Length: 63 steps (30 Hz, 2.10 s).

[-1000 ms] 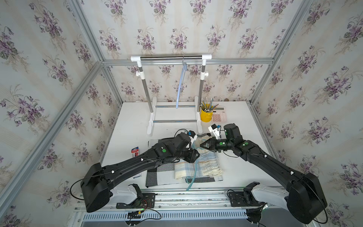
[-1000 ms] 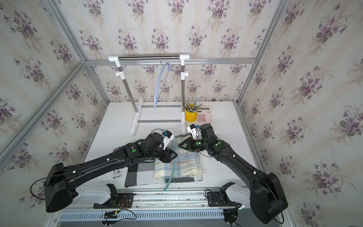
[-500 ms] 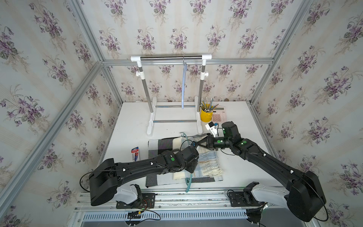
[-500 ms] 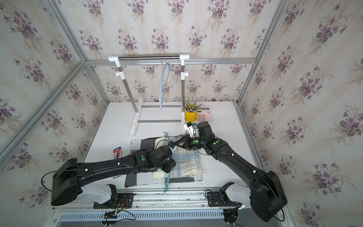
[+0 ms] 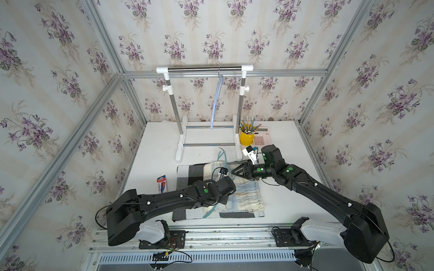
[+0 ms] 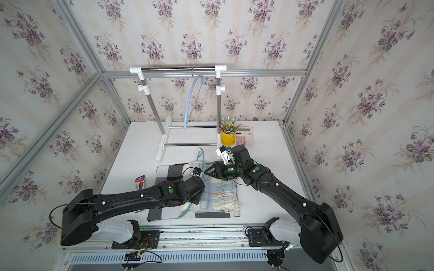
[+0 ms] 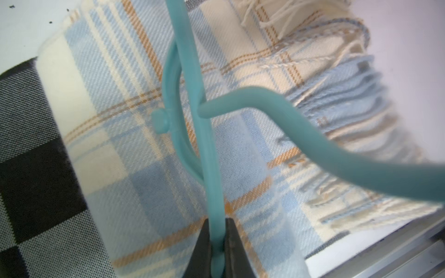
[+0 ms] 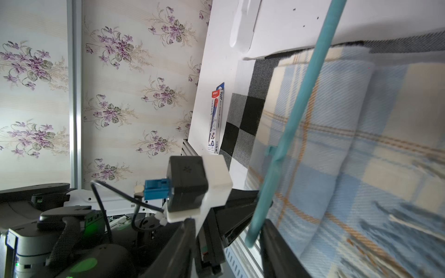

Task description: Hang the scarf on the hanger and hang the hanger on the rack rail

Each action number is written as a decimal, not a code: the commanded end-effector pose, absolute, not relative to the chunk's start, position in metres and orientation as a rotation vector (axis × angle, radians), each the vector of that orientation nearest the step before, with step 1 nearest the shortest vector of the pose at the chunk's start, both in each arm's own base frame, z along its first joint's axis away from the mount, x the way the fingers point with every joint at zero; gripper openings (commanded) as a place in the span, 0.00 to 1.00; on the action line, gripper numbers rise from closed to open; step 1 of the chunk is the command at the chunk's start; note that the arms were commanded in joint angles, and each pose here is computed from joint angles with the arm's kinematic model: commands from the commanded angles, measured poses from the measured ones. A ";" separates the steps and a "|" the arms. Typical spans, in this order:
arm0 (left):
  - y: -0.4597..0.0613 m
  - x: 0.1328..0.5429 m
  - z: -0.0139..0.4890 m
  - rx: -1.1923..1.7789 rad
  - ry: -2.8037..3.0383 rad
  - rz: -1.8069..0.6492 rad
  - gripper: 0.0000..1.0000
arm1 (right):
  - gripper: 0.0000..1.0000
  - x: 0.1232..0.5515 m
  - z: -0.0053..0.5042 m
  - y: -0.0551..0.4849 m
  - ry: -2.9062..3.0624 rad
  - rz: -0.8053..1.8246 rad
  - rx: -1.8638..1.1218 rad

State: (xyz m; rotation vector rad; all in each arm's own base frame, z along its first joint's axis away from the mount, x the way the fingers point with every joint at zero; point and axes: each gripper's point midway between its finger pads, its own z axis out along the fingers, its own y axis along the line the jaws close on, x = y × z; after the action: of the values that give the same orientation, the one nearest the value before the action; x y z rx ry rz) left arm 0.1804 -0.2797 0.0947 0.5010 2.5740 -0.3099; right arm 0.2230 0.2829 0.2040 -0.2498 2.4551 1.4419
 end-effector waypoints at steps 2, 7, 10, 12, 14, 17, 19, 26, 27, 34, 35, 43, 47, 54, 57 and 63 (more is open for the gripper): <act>-0.278 0.183 0.101 0.435 2.548 -0.346 0.00 | 0.53 0.245 0.199 0.269 2.372 1.339 -0.228; -0.288 0.178 0.118 0.381 2.484 -0.566 0.00 | 0.54 0.259 0.177 0.253 2.375 1.320 -0.127; -0.286 0.173 0.124 0.342 2.458 -0.680 0.00 | 0.56 0.260 0.172 0.257 2.372 1.347 -0.136; -0.284 0.172 0.124 0.308 2.436 -0.748 0.00 | 0.57 0.260 0.164 0.260 2.381 1.371 -0.143; -0.281 0.172 0.123 0.275 2.417 -0.805 0.00 | 0.58 0.258 0.152 0.265 2.409 1.409 -0.146; -0.275 0.175 0.123 0.230 2.412 -0.845 0.00 | 0.58 0.256 0.129 0.272 2.454 1.443 -0.137; -0.272 0.176 0.123 0.217 2.410 -0.860 0.00 | 0.59 0.252 0.120 0.281 2.468 1.473 -0.165; -0.264 0.176 0.122 0.178 2.411 -0.871 0.00 | 0.59 0.228 0.093 0.317 2.548 1.551 -0.264; -0.263 0.177 0.122 0.175 2.410 -0.872 0.00 | 0.59 0.228 0.090 0.318 2.560 1.548 -0.263; -0.261 0.177 0.121 0.171 2.420 -0.856 0.00 | 0.58 0.225 0.074 0.319 2.612 1.470 -0.264; -0.261 0.177 0.121 0.171 2.419 -0.857 0.00 | 0.58 0.225 0.072 0.319 2.623 1.457 -0.263; -0.260 0.176 0.120 0.168 2.425 -0.851 0.00 | 0.60 0.241 0.055 0.303 2.663 1.212 -0.208; -0.260 0.176 0.121 0.171 2.429 -0.850 0.00 | 0.57 0.233 0.058 0.315 2.659 1.302 -0.253; -0.259 0.176 0.119 0.168 2.437 -0.844 0.00 | 0.37 0.220 0.066 0.330 2.644 1.485 -0.294; -0.257 0.176 0.119 0.155 2.443 -0.830 0.00 | 0.23 0.221 0.072 0.332 2.622 1.505 -0.301; -0.251 0.175 0.138 0.079 2.441 -0.860 0.00 | 0.00 0.218 0.107 0.332 2.543 1.588 -0.353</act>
State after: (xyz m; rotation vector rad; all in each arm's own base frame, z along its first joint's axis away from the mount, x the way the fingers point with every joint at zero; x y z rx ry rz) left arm 0.1734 -0.2542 0.1269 0.1356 2.4541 -0.8427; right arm 0.2191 0.3295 0.0828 -0.2930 2.6150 1.5210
